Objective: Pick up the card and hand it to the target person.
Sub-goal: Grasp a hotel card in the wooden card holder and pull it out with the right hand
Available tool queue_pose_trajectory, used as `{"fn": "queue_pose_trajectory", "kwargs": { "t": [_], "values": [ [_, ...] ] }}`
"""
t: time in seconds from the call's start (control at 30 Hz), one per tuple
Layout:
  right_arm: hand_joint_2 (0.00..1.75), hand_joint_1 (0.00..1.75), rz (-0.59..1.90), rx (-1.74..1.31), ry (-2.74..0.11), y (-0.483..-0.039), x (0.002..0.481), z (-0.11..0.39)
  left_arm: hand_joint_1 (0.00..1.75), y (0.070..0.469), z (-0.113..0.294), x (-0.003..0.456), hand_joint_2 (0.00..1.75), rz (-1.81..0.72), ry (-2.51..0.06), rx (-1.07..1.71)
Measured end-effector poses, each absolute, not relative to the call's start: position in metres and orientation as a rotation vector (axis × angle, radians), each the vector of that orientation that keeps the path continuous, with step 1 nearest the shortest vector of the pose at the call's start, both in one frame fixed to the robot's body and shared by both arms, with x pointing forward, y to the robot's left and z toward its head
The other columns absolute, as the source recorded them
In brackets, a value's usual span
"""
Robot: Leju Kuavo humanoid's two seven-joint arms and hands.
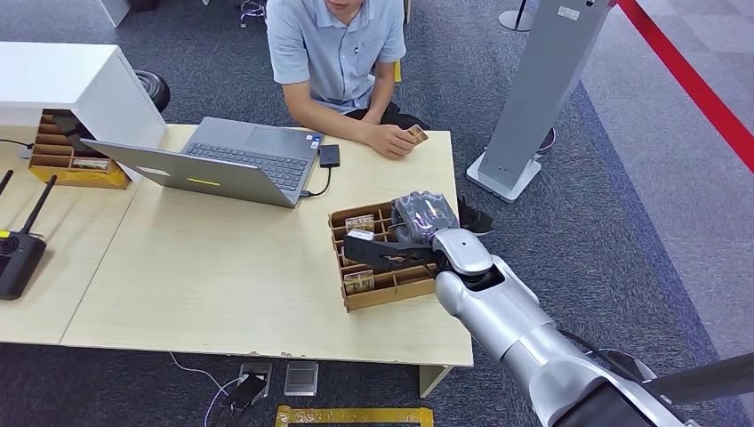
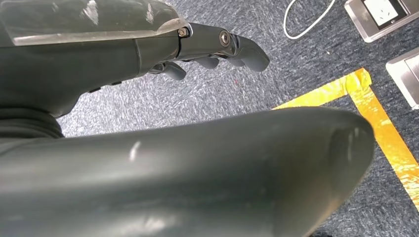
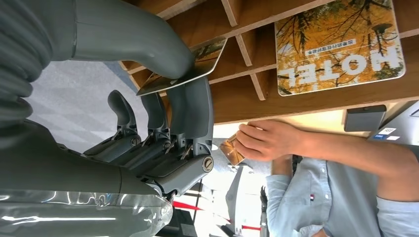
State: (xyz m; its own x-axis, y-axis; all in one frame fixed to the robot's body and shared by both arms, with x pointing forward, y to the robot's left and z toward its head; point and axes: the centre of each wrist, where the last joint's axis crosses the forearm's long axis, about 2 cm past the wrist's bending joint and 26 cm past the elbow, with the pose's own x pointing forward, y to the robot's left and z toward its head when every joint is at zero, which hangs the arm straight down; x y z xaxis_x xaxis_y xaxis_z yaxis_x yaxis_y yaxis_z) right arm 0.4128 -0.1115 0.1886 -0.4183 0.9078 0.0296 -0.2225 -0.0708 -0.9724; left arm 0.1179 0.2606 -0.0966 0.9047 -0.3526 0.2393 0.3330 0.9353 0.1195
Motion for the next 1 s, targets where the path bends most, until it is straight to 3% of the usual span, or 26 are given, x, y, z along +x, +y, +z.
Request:
{"fn": "queue_pose_trajectory", "kwargs": {
  "t": [0.07,0.2,0.7,1.0],
  "values": [
    [1.75,1.39,1.636,-0.809,-1.317,-0.111,0.413,0.189,0.00,0.261,-0.097,0.118,0.00,-0.357,-0.262,0.077],
    [1.75,1.39,1.636,-0.808,-1.317,-0.111,0.413,0.189,0.00,0.261,-0.097,0.118,1.75,-0.361,-0.277,0.078],
    [1.75,1.38,1.618,-0.803,-1.330,-0.112,0.414,0.192,0.00,0.261,-0.096,0.118,1.75,-0.365,-0.300,0.112],
    [1.75,1.38,1.483,-0.762,-1.353,-0.124,0.430,0.232,0.00,0.261,-0.098,0.114,1.75,-0.363,-0.291,0.119]
  ]
}}
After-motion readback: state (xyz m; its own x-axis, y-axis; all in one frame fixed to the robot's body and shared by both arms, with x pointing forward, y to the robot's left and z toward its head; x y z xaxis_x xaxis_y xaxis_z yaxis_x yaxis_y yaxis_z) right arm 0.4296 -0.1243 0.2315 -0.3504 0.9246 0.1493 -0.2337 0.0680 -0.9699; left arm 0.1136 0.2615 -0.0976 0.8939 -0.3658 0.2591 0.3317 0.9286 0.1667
